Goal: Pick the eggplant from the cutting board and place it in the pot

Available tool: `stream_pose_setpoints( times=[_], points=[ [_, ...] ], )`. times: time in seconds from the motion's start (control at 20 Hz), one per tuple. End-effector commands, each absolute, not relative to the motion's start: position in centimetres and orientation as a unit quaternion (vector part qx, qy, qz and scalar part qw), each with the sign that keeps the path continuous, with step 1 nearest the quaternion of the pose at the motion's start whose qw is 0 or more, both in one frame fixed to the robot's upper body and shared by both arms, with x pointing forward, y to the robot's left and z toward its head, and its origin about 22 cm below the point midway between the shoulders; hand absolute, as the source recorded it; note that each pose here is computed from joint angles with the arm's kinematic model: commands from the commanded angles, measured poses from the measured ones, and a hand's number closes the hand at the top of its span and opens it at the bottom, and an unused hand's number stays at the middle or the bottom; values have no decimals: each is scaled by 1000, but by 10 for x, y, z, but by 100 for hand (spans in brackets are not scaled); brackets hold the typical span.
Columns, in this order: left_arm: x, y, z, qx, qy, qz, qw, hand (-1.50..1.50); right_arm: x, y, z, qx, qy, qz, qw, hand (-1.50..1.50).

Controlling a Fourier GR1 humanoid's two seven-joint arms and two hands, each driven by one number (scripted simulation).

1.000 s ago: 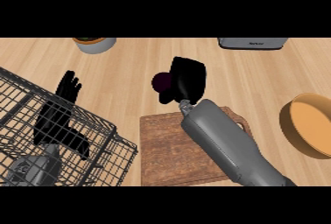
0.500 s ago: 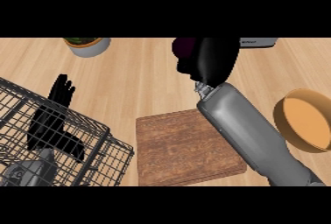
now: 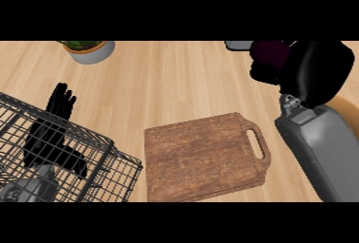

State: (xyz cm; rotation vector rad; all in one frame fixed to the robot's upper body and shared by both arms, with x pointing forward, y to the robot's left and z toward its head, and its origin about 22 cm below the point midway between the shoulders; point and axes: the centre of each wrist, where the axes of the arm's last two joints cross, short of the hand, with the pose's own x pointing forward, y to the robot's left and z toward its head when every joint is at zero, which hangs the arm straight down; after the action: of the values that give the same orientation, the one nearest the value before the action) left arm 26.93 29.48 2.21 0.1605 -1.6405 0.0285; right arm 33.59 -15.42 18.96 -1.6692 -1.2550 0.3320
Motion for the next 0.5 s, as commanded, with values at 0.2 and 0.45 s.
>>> stream_pose_setpoints(
  times=[0.2,0.45],
  points=[
    [287,296,68,64,-770,34,634,0,284,-247,182,-711,-451,98,530,150],
    [291,283,72,57,-770,37,635,0,259,-308,180,-705,-457,88,536,150]
  ],
)
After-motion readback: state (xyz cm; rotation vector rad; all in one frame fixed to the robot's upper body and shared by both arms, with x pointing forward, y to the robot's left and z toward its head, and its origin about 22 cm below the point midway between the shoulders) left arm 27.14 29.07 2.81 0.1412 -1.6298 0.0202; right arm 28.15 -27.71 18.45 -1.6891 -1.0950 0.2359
